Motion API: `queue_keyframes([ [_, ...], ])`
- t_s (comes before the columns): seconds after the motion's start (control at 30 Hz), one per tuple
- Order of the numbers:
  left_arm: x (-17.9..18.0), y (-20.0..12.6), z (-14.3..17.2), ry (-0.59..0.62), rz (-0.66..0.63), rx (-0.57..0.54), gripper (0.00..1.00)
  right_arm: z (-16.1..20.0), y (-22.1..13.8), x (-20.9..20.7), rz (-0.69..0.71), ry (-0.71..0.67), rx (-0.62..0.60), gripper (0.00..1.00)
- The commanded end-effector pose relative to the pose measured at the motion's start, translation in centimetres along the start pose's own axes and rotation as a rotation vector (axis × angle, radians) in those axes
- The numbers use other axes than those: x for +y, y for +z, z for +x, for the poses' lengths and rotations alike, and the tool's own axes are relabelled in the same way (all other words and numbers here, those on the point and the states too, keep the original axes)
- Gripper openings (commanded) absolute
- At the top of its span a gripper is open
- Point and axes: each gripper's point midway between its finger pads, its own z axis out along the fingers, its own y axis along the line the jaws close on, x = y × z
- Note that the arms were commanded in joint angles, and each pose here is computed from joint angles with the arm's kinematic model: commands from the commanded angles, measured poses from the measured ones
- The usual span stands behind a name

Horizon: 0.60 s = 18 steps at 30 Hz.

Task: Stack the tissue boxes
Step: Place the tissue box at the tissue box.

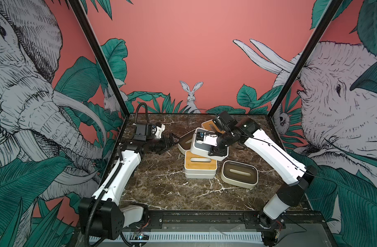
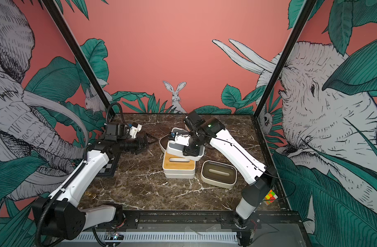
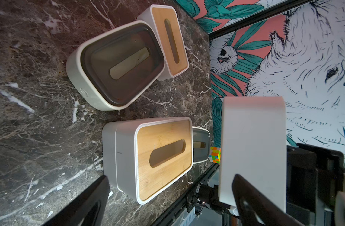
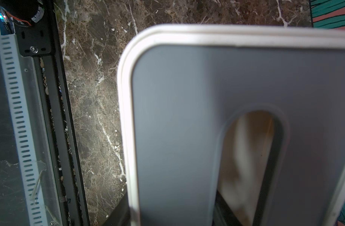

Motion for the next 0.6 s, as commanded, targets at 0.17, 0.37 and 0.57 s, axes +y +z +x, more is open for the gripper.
queue_keyframes([
  [0.17, -0.1, -0.1, 1.8, 0.017, 0.053, 0.049, 0.99, -0.8, 1.8, 0.5, 0.001, -0.077, 0.049, 0.40],
  [0.37, 0.3, 0.3, 2.5, 0.008, 0.077, 0.054, 0.99, -0.5, 3.1, 0.9, -0.012, -0.099, 0.089, 0.40],
  [0.57, 1.5, 0.8, 3.4, -0.016, 0.042, 0.102, 0.99, -0.2, 4.3, 1.4, -0.031, -0.109, 0.111, 0.40],
])
